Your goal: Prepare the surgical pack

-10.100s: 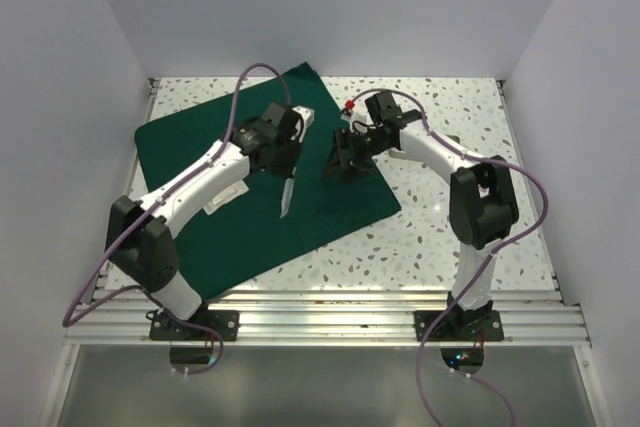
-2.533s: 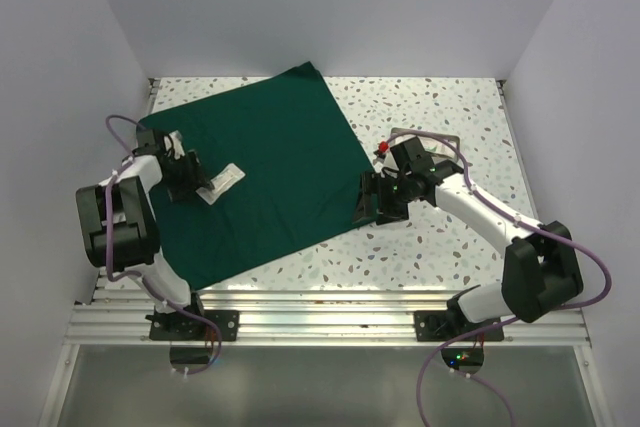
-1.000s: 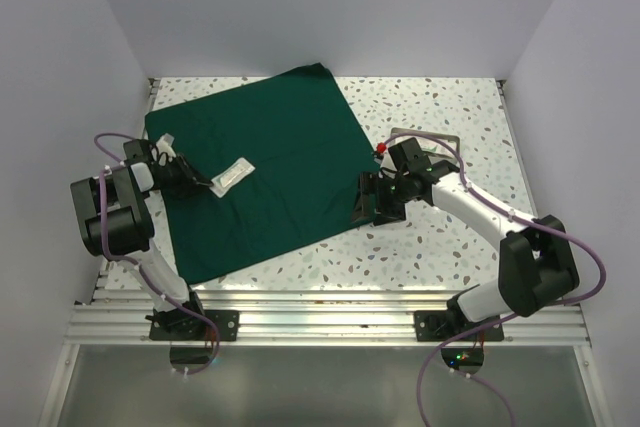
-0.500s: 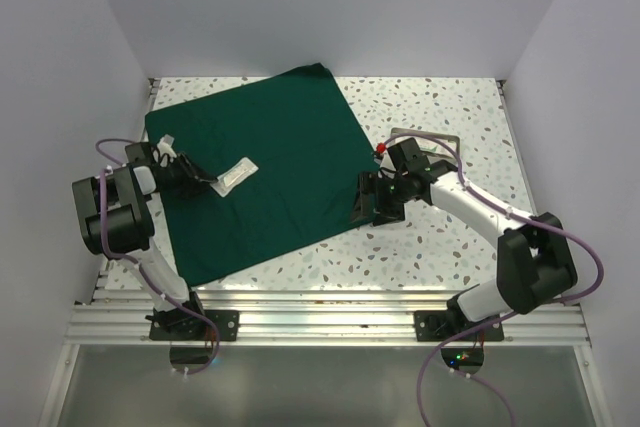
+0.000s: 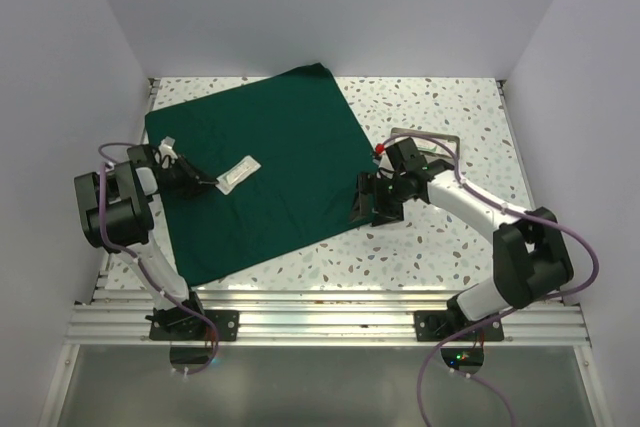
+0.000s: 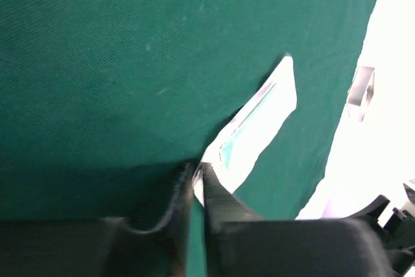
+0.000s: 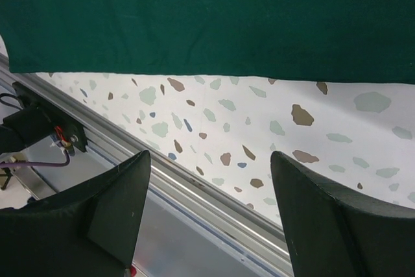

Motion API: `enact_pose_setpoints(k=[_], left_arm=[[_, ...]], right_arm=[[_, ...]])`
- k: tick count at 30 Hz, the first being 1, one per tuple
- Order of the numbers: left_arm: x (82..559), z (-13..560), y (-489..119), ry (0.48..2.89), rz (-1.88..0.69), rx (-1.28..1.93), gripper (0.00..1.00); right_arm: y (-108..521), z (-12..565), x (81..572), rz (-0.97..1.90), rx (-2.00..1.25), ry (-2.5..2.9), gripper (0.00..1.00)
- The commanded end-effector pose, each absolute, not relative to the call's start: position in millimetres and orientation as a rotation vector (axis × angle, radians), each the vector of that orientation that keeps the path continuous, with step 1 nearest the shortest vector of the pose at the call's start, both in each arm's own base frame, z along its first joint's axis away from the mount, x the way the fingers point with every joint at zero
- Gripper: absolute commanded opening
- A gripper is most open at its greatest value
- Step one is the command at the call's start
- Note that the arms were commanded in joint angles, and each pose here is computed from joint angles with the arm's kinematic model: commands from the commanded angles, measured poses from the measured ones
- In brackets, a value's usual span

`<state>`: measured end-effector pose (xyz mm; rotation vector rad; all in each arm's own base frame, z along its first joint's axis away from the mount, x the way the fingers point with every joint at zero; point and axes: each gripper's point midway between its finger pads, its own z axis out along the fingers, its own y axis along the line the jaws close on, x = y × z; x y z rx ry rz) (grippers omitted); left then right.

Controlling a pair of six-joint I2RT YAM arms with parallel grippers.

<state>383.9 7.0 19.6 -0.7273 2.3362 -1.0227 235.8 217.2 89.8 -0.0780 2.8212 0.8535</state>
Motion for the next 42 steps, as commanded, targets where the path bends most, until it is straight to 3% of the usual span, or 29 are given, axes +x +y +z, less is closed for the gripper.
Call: enact_pose_setpoints(k=[1,3,12,17,20,23,30,34,37,39,42], left_arm=[[384.2,10.1,8.1,2.343,-1.006,-0.746,0.11],[386.9,17.4,8.9,2.328,-1.003,-0.733,0.00],[376.6,80.8,1.0,2.232,-1.003,-0.683,0.00],[345.9,116.4,-19.2,2.159,-1.053,-0.731,0.00],[326.9,111.8,-36.5,2.219,-1.060,-0.771,0.00],[313.3,109.3,-55.7,2.194,-1.115,-0.792,0.00],[303.6,120.2,-66.7,2.158,-1.117,-0.820,0.00],[297.6,121.9,-63.9,2.159,-1.078,-0.862,0.00],[294.8,125.1,-65.6,2.191,-1.039,-0.808,0.00],[294.9,128.6,-65.2,2.215,-0.994,-0.733,0.00],[289.2,129.1,-66.8,2.230,-0.996,-0.720,0.00]], right_arm=[[227.5,102.4,245.4,0.902,-0.102,2.782,0.79],[228.7,103.2,247.5,0.900,-0.111,2.779,0.79],[246.2,110.8,259.2,0.977,-0.157,2.758,0.79],[287.3,124.7,276.8,1.277,-0.020,2.669,0.81],[321.7,136.8,288.0,1.480,0.201,2.612,0.87],[355.9,144.7,296.9,1.581,0.223,2.527,0.94],[415.1,139.0,298.8,1.818,0.625,2.448,0.95],[445.1,149.1,291.8,1.936,0.608,2.396,0.94],[457.5,144.8,285.2,1.825,0.448,2.517,0.94],[443.0,116.1,276.9,1.545,0.302,2.693,0.94],[448.2,131.7,285.1,1.504,0.177,2.656,0.95]])
